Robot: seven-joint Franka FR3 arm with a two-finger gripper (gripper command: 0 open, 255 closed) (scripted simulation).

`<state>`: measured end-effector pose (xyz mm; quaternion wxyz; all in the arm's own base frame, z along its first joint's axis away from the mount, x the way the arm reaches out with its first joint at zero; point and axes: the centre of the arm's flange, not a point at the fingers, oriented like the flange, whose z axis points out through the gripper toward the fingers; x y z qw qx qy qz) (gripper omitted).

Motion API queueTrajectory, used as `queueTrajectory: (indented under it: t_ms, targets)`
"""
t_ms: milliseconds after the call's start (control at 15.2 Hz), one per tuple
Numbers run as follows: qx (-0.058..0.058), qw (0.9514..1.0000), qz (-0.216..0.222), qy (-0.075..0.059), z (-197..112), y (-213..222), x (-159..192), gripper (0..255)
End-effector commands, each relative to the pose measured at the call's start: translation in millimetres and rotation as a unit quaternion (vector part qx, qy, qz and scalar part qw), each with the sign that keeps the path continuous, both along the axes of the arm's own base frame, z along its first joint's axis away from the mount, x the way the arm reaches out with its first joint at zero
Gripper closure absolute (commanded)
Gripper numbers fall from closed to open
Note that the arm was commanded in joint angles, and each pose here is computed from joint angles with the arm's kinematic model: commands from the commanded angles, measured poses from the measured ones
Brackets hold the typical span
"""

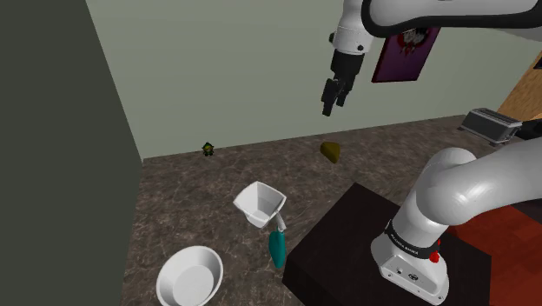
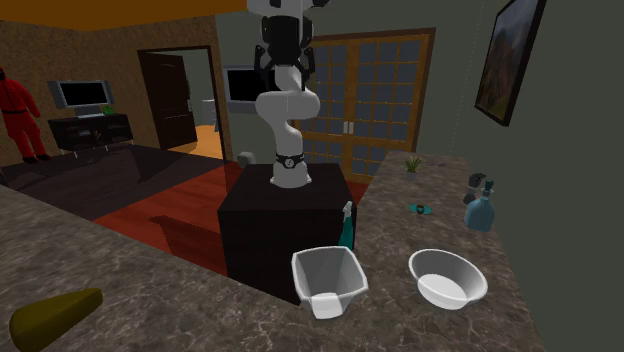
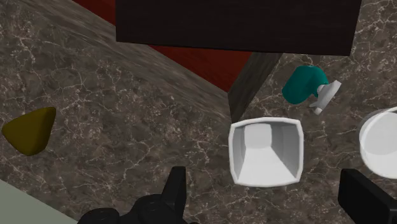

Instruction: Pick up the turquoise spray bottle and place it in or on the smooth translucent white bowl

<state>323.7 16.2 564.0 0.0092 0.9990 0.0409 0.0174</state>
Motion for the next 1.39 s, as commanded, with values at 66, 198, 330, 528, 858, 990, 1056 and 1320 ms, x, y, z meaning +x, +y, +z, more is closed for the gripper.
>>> queueTrajectory:
  t_ms: [66,198,330,528,858,990,1056,1320]
  targets:
    - [-0.001,1.0000,-0.004,-0.001,-11.0,7.4,-2.3,0]
    - [-0.004,0.9999,-0.012,-0.002,-33.2,22.1,-6.7,0]
    - [-0.006,0.9998,-0.020,-0.003,-55.4,36.7,-10.8,0]
    - [-0.010,0.9994,-0.031,-0.005,-88.9,58.6,-16.4,0]
    - [-0.016,0.9985,-0.051,-0.008,-145.2,94.8,-24.3,0]
    - [-0.019,0.9980,-0.059,-0.010,-167.8,109.2,-27.0,0]
    - [-0.020,0.9978,-0.063,-0.010,-179.2,116.3,-28.2,0]
    - [-0.025,0.9965,-0.079,-0.013,-224.7,144.7,-32.4,0]
